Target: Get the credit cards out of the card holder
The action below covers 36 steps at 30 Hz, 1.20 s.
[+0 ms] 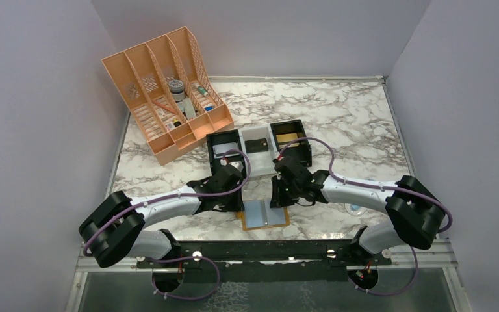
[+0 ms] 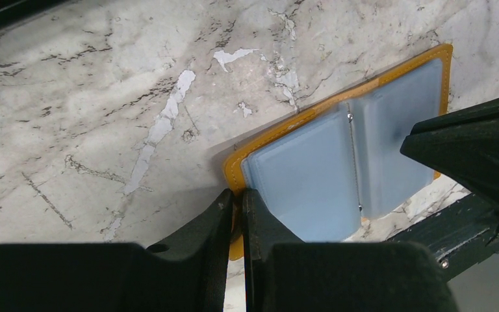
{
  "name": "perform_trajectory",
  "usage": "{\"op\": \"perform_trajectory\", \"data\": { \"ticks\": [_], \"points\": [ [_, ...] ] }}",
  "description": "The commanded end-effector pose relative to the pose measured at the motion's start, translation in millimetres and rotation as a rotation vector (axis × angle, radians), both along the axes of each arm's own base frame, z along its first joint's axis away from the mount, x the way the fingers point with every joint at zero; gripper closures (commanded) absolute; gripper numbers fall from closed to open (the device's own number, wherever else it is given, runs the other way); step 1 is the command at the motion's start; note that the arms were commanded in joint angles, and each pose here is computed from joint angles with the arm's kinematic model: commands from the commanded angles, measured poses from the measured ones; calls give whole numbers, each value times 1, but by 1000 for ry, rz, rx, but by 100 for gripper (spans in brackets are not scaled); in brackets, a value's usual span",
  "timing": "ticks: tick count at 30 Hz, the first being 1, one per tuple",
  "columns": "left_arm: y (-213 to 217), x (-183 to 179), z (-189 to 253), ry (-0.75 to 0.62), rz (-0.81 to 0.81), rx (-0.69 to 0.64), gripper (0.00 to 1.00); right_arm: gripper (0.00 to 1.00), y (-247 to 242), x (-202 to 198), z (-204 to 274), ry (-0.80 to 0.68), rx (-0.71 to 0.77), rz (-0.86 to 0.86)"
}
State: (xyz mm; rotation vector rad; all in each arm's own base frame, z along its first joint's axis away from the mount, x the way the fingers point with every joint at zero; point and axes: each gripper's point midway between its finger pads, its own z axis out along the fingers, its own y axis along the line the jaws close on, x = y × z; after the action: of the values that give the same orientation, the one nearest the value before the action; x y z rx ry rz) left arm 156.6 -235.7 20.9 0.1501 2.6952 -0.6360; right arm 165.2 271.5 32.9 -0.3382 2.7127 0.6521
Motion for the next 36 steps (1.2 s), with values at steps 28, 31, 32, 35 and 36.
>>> {"op": "perform_trajectory", "data": {
  "ticks": [28, 31, 32, 35, 36],
  "points": [
    [-6, -4, 4, 0, -21, -40, 86, 86, -15, 1, -10, -8, -92, -44],
    [-6, -3, 4, -1, -19, -39, 86, 95, -17, 5, -3, -38, -98, -41],
    [-6, -3, 4, -1, -17, -39, 87, 97, -16, 6, 0, -43, -95, -31],
    [-8, -2, 4, 0, -16, -40, 87, 98, -13, 6, 6, -50, -81, -16],
    [-8, -1, 4, 0, -15, -41, 87, 98, -12, 6, 9, -54, -81, -15]
  ]
}}
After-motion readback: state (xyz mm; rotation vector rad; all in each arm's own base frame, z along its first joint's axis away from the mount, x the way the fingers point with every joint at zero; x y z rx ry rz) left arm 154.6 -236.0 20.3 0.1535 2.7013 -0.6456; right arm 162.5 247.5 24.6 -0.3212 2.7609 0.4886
